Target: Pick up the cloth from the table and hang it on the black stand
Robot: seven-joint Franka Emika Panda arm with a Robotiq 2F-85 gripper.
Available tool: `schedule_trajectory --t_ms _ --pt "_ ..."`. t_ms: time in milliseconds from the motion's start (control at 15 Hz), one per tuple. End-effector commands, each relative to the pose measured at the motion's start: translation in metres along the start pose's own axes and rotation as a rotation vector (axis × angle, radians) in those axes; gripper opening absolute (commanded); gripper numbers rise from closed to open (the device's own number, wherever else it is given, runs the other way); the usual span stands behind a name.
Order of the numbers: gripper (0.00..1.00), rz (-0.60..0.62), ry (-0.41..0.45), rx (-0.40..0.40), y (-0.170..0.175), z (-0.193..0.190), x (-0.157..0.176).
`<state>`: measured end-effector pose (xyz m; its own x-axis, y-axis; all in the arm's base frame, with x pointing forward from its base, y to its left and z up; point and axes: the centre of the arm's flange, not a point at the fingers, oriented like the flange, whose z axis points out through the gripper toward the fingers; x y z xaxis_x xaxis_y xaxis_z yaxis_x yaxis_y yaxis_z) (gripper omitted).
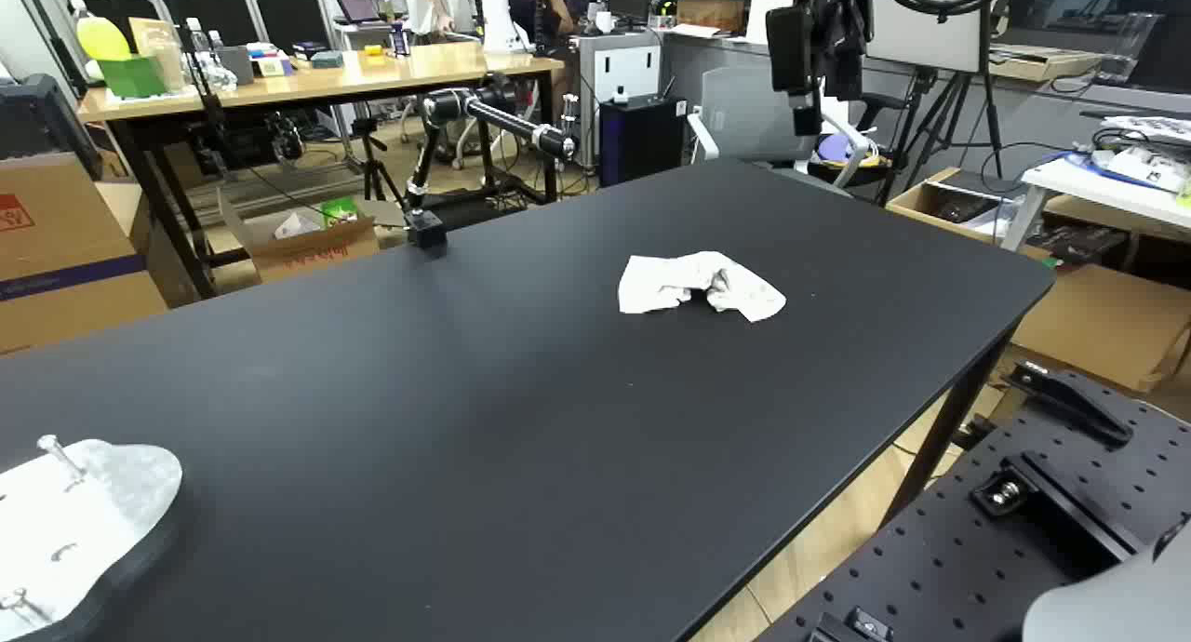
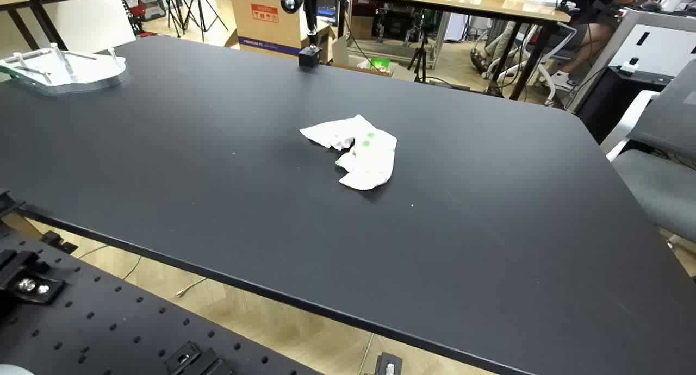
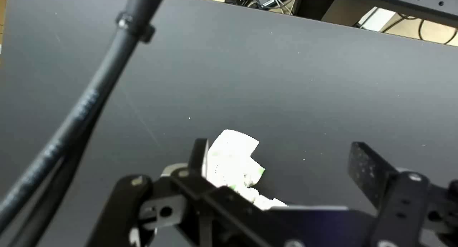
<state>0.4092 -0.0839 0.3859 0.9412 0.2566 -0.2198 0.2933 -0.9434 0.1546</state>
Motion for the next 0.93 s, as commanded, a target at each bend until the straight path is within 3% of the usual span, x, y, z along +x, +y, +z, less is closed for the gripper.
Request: schedule_trajectory --t_ms 0,667,867 --pt "1.00 0.000 0.000 0.000 0.000 0.000 0.000" --pt "1.00 0.000 0.002 -0.001 0.000 0.000 0.000" --pt "1.00 0.022 0.101 -0.068 0.012 0.008 0.015"
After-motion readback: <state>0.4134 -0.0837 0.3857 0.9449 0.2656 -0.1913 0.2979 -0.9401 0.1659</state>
